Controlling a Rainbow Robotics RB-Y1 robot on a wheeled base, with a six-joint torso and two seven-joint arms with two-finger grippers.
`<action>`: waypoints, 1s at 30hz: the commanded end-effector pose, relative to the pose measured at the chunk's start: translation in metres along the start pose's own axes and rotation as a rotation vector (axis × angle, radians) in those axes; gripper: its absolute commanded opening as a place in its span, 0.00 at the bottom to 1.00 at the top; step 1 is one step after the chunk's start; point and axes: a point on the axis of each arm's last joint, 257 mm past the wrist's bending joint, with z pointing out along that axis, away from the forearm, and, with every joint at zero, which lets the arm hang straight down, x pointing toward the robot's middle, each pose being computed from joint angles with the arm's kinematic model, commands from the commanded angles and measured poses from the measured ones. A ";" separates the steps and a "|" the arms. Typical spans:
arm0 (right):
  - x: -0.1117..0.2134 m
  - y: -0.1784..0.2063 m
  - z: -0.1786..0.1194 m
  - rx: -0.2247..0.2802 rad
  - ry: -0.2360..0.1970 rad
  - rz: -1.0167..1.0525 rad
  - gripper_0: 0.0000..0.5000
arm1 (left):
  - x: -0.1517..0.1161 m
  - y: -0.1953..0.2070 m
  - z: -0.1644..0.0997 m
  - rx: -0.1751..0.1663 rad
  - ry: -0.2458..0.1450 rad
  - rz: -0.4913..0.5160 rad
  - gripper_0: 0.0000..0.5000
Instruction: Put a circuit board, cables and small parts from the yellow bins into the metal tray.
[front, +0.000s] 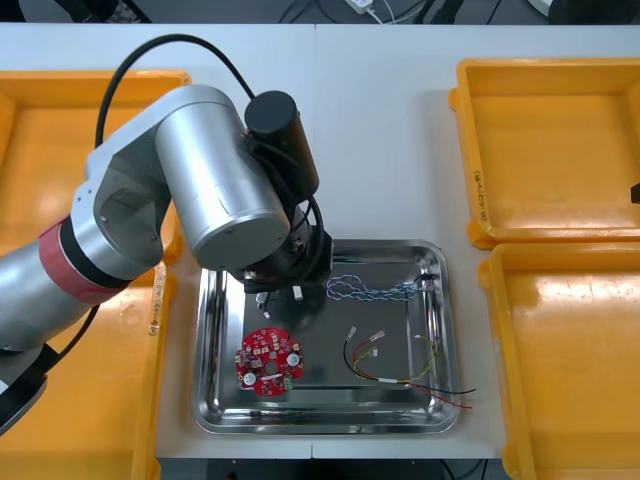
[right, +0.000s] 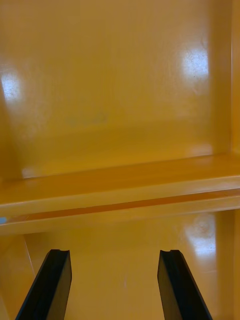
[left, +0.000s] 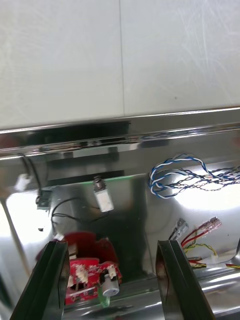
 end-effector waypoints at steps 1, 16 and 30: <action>-0.011 -0.014 -0.021 0.035 -0.049 0.026 1.00 | -0.011 0.019 -0.030 0.001 -0.039 -0.049 1.00; -0.011 -0.014 -0.021 0.035 -0.049 0.026 1.00 | -0.036 0.059 -0.076 0.016 -0.069 -0.051 1.00; -0.011 -0.014 -0.021 0.035 -0.049 0.026 1.00 | -0.032 0.126 -0.100 -0.002 -0.100 -0.067 1.00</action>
